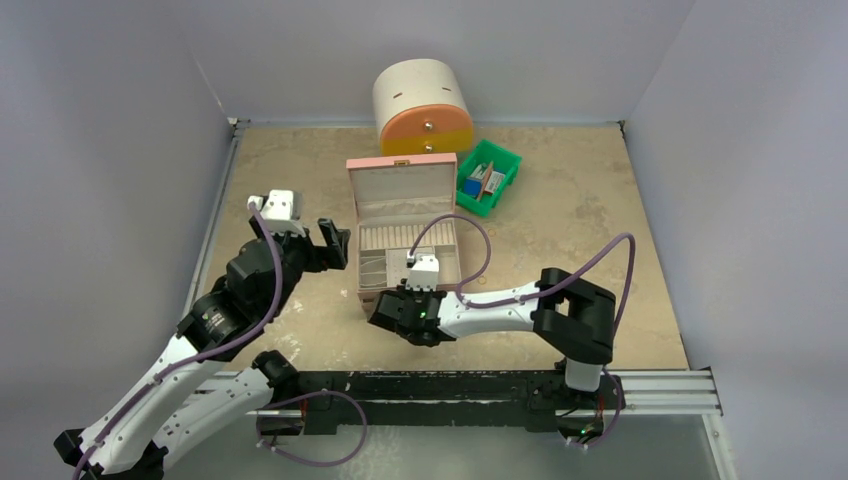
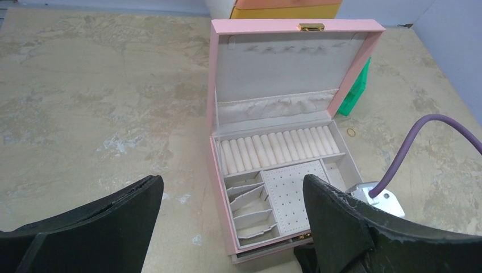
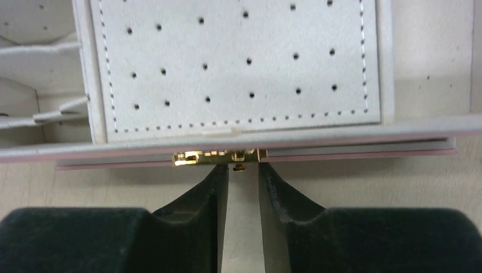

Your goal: Organize the mixed jewelry

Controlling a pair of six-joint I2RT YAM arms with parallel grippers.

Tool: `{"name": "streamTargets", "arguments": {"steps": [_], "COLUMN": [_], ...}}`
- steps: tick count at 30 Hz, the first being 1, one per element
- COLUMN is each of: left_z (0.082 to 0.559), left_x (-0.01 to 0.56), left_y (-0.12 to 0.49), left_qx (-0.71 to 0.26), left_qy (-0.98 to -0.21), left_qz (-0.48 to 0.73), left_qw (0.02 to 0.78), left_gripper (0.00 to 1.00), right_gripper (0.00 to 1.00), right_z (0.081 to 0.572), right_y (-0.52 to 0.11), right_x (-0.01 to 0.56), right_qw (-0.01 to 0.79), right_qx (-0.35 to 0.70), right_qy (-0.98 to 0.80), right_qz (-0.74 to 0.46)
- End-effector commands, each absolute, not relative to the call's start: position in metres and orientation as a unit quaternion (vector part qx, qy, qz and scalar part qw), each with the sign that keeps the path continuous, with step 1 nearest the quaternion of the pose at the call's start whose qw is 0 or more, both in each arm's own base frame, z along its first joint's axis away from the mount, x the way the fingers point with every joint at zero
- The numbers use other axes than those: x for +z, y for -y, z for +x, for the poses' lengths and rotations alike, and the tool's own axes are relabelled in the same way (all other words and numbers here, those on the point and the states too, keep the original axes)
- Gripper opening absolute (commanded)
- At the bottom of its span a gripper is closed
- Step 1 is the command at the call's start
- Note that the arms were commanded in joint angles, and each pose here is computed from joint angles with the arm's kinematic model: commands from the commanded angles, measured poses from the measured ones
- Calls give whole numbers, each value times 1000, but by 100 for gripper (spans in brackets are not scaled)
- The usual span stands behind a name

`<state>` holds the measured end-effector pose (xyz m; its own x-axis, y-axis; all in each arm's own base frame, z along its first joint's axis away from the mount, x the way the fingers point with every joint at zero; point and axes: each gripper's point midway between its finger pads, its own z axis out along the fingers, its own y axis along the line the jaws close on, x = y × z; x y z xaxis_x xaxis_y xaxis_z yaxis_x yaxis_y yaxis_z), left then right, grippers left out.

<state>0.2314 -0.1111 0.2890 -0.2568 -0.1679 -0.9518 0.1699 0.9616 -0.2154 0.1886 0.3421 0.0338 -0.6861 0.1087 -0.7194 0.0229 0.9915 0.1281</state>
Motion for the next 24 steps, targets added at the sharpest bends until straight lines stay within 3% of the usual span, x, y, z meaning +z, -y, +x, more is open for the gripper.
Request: {"name": "streamTargets", "arguments": {"steps": [1, 24], "left_z": [234, 234], "left_x": [299, 299], "left_y": [111, 108], "left_qx": [-145, -142], "left_qy": [-771, -771], "left_qz": [-15, -19], "left_qw": [619, 621], "left_gripper": [93, 93], "right_gripper": [29, 35], "right_z": [214, 234], "right_y": [-345, -337], "right_x": [54, 53], "right_qw": [448, 528], "right_qx": [69, 111], "right_qy": [-890, -841], "right_qz": [53, 36]}}
